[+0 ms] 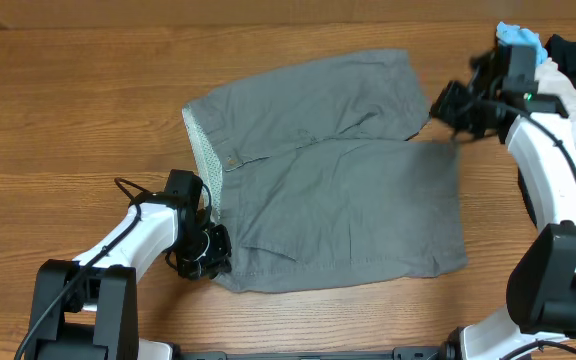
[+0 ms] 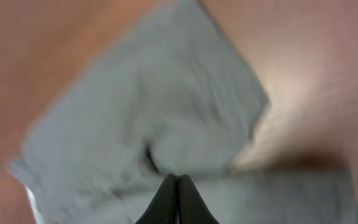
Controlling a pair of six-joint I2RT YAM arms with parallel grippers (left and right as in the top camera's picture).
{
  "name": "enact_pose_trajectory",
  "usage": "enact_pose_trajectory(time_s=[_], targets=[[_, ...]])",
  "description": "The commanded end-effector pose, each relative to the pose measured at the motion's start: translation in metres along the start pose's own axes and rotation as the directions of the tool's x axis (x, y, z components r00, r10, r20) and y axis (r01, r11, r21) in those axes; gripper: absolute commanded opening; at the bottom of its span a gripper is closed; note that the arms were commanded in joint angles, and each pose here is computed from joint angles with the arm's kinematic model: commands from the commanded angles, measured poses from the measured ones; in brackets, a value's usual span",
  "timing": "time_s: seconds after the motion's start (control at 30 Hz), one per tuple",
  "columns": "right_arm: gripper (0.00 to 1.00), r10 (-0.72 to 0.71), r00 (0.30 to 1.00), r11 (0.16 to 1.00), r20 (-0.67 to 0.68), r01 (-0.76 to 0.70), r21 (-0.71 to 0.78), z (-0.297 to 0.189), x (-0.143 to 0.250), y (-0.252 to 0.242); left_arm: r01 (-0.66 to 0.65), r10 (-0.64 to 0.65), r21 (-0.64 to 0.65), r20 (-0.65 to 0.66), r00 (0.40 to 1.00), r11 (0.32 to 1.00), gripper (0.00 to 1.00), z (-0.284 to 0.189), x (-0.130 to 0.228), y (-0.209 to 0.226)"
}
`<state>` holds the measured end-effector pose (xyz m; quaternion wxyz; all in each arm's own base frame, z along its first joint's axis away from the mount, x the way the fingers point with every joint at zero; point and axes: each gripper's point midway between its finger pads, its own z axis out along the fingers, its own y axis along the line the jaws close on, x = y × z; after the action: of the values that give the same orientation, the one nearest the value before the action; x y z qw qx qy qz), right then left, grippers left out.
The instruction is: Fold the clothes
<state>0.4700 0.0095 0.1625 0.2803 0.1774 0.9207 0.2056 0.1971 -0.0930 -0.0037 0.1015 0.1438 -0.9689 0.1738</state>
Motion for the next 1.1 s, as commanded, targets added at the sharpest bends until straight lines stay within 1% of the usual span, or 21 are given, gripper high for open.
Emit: enact_pose_trajectory(time_s=[0.0,0.07,0.1,0.2,0.23,0.27,0.33,0.47,0.57,0.67,0.8,0.87,1.07], targets=[[0.04,-0.022,0.998,1.0,0.053,0.023,-0.019,0.006,-0.022,0.007,-0.073,0.072,0.012,0.061,0.996,0.997,0.04,-0.01,-0.021,-0.01],[0.04,-0.027,0.997,0.999,0.066,0.028,-0.024,0.012,-0.028,0.008,-0.081,0.081,-0.004,0.087,0.993,0.997,0.04,-0.018,-0.03,-0.013],[0.04,-0.027,0.997,0.999,0.068,0.029,-0.026,0.016,-0.032,0.008,-0.084,0.084,-0.008,0.097,0.992,0.996,0.11,-0.022,-0.033,-0.015],[0.04,-0.033,0.998,0.999,0.05,0.035,-0.037,0.034,-0.04,0.01,-0.087,0.087,-0.006,0.106,0.991,0.996,0.44,-0.032,-0.038,-0.021],[0.04,-0.036,0.999,0.998,0.04,0.038,-0.042,0.041,-0.042,0.011,-0.087,0.087,-0.006,0.106,0.991,0.996,0.62,-0.032,-0.038,-0.021],[0.04,-0.038,0.999,0.998,0.034,0.039,-0.041,0.046,-0.044,0.012,-0.084,0.084,-0.007,0.103,0.991,0.996,0.73,-0.032,-0.037,-0.021],[0.04,-0.057,0.998,0.997,0.02,0.058,-0.041,0.059,-0.048,0.015,-0.061,0.062,-0.019,0.101,0.993,0.998,0.75,-0.031,-0.037,-0.017],[0.04,-0.088,0.996,0.995,0.014,0.088,-0.049,0.078,-0.052,0.022,-0.049,0.052,-0.028,0.104,0.993,0.998,0.72,-0.03,-0.037,-0.015],[0.04,-0.096,0.995,0.995,-0.002,0.096,-0.039,0.092,-0.046,0.021,-0.045,0.047,-0.023,0.112,0.993,0.999,0.7,-0.026,-0.038,-0.013],[0.04,-0.13,0.991,0.992,-0.026,0.13,-0.006,0.111,-0.034,0.018,-0.022,0.024,-0.017,0.121,0.992,1.0,0.69,-0.019,-0.037,-0.011],[0.04,-0.146,0.988,0.986,-0.048,0.149,0.08,0.135,-0.02,0.008,-0.023,0.025,-0.017,0.118,0.993,1.0,0.66,-0.017,-0.036,-0.01],[0.04,-0.149,0.987,0.982,-0.067,0.156,0.11,0.144,-0.012,0.003,-0.022,0.024,-0.019,0.116,0.993,1.0,0.66,-0.017,-0.036,-0.01],[0.04,-0.144,0.984,0.977,-0.107,0.159,0.145,0.165,0.004,-0.01,-0.038,0.038,-0.006,0.152,0.988,0.999,0.7,-0.015,-0.044,-0.013]])
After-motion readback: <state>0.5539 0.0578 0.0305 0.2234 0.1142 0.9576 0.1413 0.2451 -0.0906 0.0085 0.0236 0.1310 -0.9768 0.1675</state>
